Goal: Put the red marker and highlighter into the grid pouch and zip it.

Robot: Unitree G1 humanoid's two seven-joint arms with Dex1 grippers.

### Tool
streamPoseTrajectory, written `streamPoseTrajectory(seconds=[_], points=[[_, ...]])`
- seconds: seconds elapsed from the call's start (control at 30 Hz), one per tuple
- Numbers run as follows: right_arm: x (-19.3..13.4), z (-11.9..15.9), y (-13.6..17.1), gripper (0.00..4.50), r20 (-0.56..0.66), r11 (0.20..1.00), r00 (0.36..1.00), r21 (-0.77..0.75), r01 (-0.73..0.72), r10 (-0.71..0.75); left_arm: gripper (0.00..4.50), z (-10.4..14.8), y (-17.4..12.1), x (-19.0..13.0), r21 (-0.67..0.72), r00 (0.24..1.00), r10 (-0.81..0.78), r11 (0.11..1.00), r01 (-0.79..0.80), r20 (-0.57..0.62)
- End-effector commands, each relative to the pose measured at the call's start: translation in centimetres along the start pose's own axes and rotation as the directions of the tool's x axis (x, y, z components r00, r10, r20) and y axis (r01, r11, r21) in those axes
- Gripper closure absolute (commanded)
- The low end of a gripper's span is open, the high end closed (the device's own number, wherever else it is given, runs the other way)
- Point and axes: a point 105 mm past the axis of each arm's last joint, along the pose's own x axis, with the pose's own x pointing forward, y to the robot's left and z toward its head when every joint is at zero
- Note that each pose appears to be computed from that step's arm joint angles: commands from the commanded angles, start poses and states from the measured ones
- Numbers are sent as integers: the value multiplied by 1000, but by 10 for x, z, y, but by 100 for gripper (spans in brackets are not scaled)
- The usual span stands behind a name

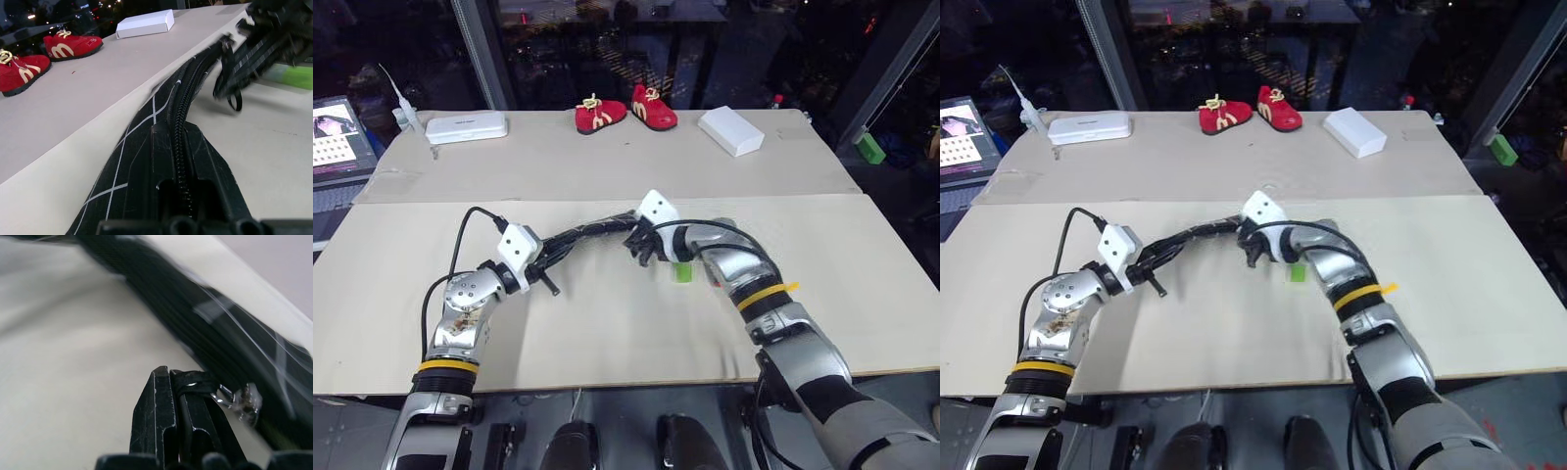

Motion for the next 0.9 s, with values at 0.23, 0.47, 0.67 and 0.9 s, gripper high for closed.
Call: streamPoseTrajectory(seconds=[0.23,0.47,0.67,0.9], points=[[2,67,13,444,122,984,989,-169,-60,81,450,15,0,10,20,999,-25,999,24,44],[17,60,45,444,50,954,979,-237,-183,200,450,17,0,16,20,998,-42,999,42,53],[19,63,37,444,47,962,986,-232,-146,161,450,17,-1,16,15,997,-45,999,44,57],[19,69,39,359,73,958,981,-236,-161,182,450,19,-2,18,12,997,-42,999,41,63]])
